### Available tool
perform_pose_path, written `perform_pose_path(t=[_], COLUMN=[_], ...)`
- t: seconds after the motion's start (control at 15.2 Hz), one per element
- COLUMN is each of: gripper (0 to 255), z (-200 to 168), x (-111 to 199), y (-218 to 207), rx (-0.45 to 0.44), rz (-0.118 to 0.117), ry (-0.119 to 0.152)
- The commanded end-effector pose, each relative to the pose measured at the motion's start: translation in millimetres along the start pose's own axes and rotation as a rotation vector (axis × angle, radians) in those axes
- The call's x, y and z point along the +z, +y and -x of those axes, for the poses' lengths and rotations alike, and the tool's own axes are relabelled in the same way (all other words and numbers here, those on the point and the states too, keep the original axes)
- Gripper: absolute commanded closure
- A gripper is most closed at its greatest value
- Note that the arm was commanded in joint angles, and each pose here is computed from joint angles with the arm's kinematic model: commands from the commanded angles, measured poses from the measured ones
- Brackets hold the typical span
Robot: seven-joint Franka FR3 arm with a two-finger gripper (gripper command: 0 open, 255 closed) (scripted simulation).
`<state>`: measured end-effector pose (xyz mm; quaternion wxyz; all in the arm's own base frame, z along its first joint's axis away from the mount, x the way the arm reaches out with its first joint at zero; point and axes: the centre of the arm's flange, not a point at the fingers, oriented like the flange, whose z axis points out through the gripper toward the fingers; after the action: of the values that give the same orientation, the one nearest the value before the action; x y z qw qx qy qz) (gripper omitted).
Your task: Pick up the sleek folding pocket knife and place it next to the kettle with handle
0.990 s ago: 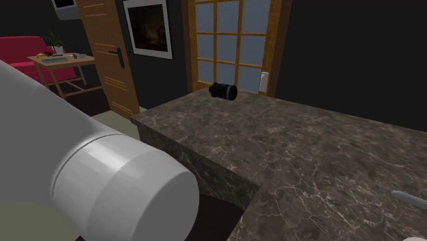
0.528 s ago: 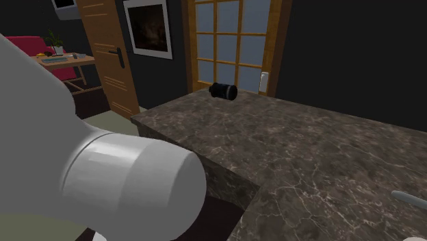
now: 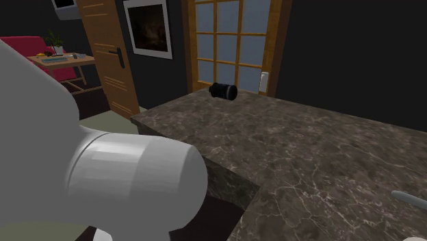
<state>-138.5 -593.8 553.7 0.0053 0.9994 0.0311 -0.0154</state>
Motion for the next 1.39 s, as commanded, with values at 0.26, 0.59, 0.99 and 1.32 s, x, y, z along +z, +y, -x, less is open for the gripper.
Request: perform_pose_path(t=[0.26,0.59,0.99,1.32], gripper=[255,255,255,255], z=[-1,-1,-2,-3], x=[32,58,90,116], y=[0,-1,-1,-1], rx=[0.000,0.000,0.000,0.000], rz=[0.000,0.000,0.000,0.000], ry=[0.000,0.000,0.000,0.000])
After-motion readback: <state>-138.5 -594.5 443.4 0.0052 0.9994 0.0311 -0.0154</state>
